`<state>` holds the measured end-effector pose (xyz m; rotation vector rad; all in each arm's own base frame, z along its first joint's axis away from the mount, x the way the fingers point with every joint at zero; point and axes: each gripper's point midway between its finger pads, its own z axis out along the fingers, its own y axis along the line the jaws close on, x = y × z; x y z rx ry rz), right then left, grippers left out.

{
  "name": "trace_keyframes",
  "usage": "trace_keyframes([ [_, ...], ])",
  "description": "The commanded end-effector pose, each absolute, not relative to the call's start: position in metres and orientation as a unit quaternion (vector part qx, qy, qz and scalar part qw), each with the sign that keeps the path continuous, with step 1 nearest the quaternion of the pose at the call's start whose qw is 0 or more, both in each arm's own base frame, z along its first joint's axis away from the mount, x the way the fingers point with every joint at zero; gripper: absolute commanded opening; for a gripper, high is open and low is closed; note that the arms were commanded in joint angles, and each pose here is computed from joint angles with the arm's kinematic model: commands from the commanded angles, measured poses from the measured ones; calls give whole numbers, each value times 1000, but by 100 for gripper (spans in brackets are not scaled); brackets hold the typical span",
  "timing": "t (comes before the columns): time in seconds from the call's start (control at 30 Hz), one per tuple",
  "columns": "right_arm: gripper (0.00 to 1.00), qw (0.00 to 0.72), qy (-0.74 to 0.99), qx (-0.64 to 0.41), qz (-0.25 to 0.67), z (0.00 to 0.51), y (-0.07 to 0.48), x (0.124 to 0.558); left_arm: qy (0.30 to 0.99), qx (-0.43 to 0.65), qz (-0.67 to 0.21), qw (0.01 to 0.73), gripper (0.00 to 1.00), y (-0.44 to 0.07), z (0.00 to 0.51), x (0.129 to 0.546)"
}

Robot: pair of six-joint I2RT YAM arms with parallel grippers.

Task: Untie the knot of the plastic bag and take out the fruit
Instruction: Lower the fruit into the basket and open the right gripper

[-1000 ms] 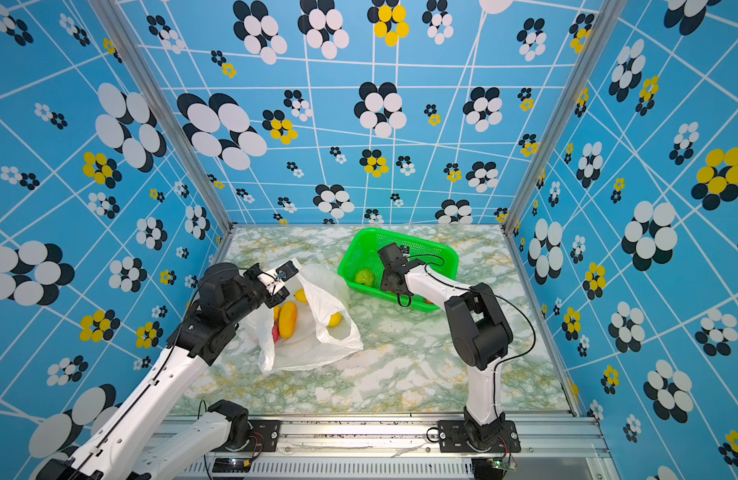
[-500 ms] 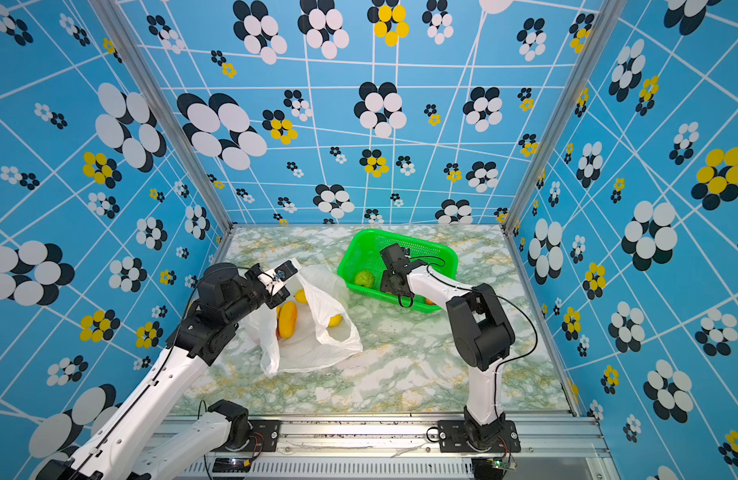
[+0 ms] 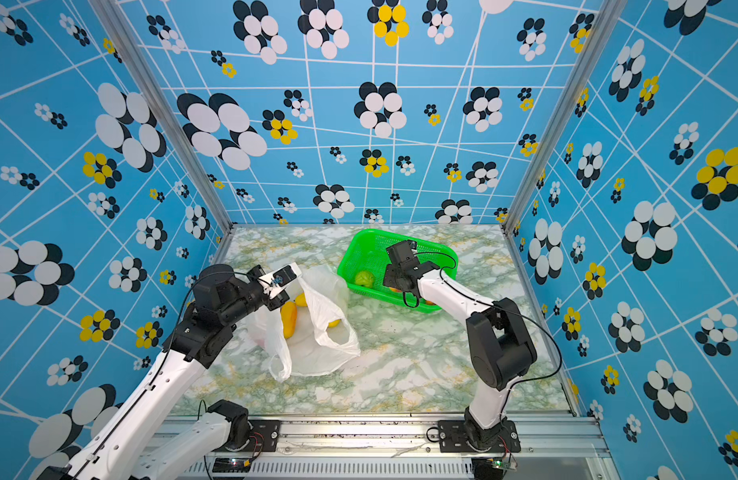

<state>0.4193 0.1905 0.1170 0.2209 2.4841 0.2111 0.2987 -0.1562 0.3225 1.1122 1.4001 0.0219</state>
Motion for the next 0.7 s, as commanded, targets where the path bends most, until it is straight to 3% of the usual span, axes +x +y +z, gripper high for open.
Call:
trace_keyframes([
  [0.0,71,319,941,78,78,116,190,419,608,495,12,620,0,-157,318,297],
  [0.37,71,266,958,75,75,75,202,423,609,498,16,617,0,-156,316,298],
  [0.67,78,294,948,85,88,88,199,423,608,499,15,618,0,-157,315,297],
])
